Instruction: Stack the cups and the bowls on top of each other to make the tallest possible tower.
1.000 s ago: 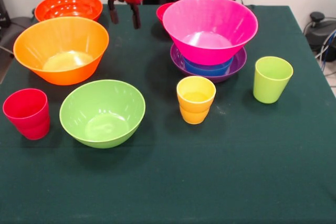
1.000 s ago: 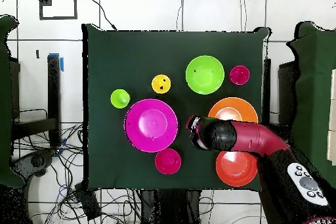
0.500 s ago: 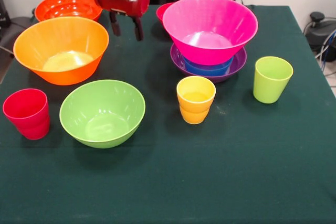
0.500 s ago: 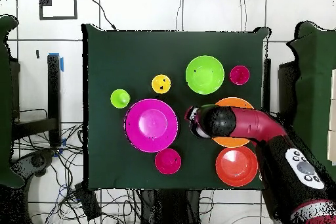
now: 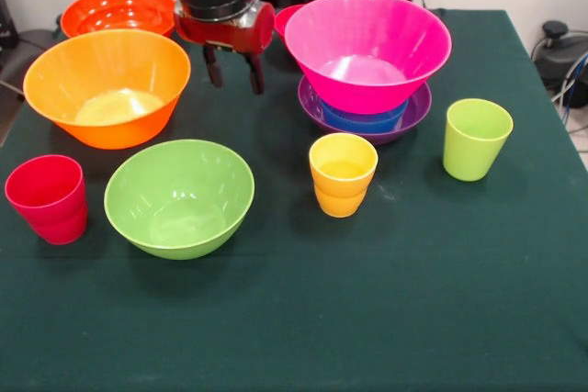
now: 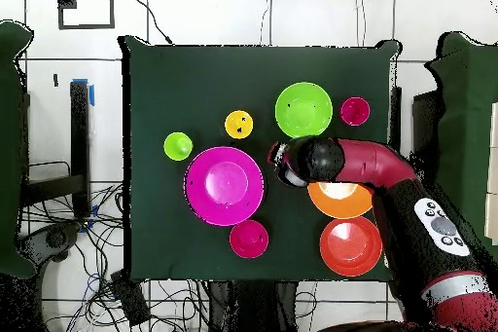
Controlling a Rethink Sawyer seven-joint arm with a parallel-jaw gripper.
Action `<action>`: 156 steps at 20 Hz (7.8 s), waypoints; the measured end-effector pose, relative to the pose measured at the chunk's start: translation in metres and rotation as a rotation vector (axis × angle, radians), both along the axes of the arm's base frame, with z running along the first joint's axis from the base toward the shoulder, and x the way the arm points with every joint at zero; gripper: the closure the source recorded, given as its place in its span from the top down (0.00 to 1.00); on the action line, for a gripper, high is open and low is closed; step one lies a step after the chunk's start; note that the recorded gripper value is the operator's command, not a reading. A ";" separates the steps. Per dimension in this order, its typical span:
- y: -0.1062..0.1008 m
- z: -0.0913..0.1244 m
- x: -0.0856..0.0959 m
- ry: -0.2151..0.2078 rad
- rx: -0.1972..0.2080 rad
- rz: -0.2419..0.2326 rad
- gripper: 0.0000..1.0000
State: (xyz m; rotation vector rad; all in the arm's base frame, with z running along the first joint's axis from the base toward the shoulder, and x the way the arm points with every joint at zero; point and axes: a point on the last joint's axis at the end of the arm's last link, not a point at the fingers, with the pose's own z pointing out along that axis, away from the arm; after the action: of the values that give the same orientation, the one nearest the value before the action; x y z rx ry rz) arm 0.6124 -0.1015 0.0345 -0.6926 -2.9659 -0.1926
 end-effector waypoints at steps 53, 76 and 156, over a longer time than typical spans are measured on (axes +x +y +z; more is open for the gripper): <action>-0.007 0.002 0.151 -0.001 0.025 -0.005 1.00; 0.026 -0.040 0.146 0.028 0.053 0.020 1.00; -0.005 -0.027 0.145 -0.030 -0.056 0.056 0.00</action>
State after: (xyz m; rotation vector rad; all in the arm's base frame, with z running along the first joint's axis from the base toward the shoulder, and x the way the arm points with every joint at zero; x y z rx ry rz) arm 0.7579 -0.1061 0.0078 -0.6176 -3.0257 -0.1170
